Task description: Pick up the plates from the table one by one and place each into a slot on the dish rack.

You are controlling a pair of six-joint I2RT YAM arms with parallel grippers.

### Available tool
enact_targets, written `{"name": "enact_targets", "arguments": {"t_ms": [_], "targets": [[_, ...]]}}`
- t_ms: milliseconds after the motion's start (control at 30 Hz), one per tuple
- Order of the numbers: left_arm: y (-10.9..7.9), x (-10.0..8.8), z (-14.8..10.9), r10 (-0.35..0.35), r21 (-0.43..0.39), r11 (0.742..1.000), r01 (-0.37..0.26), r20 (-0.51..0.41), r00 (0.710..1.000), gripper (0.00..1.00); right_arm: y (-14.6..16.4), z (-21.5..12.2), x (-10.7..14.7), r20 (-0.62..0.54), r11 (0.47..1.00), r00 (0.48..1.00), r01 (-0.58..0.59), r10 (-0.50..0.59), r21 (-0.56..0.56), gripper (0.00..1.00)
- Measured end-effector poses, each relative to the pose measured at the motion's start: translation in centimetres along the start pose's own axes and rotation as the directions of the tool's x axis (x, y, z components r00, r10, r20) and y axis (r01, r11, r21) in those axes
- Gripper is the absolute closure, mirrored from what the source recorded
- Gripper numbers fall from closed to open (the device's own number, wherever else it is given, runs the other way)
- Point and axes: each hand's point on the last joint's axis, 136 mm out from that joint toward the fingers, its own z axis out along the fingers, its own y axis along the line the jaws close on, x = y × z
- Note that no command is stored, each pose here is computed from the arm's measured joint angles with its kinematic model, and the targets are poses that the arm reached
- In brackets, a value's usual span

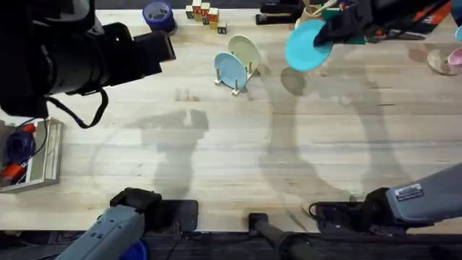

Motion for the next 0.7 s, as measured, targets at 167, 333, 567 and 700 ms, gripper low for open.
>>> {"name": "enact_targets", "arguments": {"t_ms": [167,333,567,700], "targets": [[0.0,0.0,0.0,0.000,0.000,1.000,0.000,0.000,1.000,0.007,1.6,-1.9,-2.0,0.059,0.996,0.994,0.088,-0.090,0.032,0.970],[0.0,0.0,0.0,0.000,0.000,1.000,0.000,0.000,1.000,0.006,2.9,-2.7,-3.4,0.085,0.983,0.980,0.174,-0.179,0.066,0.969],[0.0,0.0,0.0,0.000,0.000,1.000,0.000,0.000,1.000,0.007,6.3,-2.4,-4.0,0.084,0.935,0.931,0.350,-0.354,0.063,0.970],[0.0,0.0,0.0,0.000,-0.001,1.000,0.000,-0.002,1.000,0.007,8.2,-1.8,-4.3,0.086,0.881,0.877,0.470,-0.473,0.053,0.970]]}}
